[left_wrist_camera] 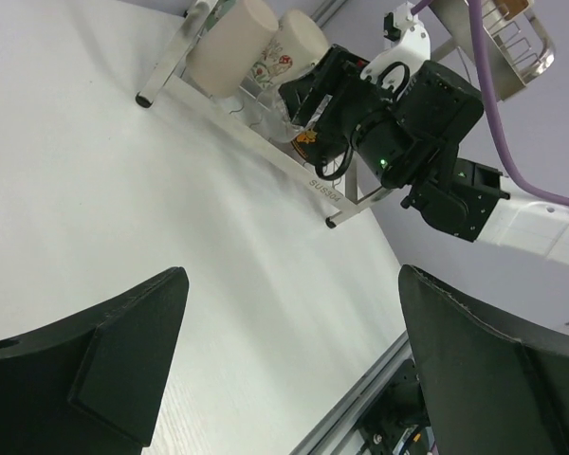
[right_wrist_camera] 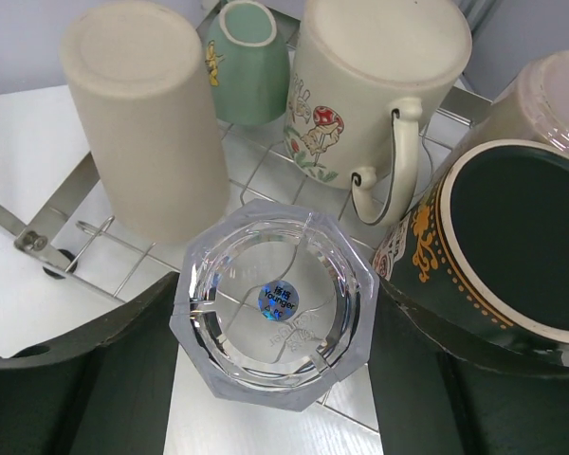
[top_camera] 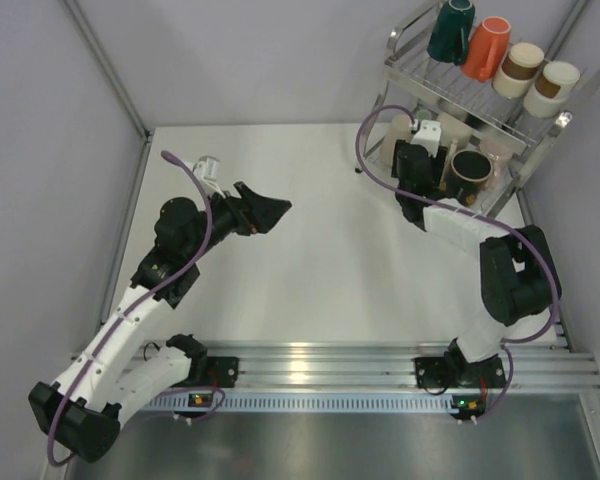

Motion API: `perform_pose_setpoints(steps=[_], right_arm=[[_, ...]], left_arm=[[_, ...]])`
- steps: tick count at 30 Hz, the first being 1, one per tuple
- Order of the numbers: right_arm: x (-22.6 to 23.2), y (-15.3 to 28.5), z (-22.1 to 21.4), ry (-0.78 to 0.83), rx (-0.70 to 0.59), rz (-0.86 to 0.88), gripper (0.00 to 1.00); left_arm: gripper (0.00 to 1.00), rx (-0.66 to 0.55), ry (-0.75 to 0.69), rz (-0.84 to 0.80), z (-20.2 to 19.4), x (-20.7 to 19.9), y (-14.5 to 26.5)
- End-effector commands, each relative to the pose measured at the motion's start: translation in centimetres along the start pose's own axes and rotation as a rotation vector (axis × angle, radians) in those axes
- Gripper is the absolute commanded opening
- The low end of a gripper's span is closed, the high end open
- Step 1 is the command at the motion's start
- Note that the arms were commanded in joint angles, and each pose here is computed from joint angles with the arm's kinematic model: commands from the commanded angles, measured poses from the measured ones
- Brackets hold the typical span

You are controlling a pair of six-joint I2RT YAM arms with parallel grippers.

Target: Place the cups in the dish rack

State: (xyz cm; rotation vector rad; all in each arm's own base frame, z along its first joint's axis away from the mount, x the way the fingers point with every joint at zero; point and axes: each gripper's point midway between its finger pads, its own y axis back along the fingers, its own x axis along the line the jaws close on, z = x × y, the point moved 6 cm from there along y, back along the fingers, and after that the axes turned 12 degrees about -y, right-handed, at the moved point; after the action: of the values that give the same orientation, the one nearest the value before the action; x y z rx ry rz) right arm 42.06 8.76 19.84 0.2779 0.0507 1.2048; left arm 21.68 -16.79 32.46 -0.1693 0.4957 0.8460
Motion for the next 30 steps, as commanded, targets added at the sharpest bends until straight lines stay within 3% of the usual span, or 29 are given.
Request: perform_pose_setpoints(steps=[1, 14, 25, 30], right_arm=[[0.2, -1.0, 3.0, -0.08, -0.101, 0.01, 0.0], [-0.4, -3.6, 1.2, -0.075, -0.052, -0.045, 0.13], [-0.7, -4.5, 0.9, -0.057, -0.022, -0.07, 0.46], [-0.8, -4.4, 1.0, -0.057, -0.021, -0.069, 0.55]], left_arm=[[0.98, -0.024, -0.036, 0.002, 0.7, -0.1, 0.2], [0.98, -0.022, -0.03, 0.001, 0.6, -0.1, 0.3], [0.98, -0.02, -0.031, 0.011, 0.5, 0.0, 0.4], [0.98, -0.007, -0.026, 0.026, 0.4, 0.1, 0.4]])
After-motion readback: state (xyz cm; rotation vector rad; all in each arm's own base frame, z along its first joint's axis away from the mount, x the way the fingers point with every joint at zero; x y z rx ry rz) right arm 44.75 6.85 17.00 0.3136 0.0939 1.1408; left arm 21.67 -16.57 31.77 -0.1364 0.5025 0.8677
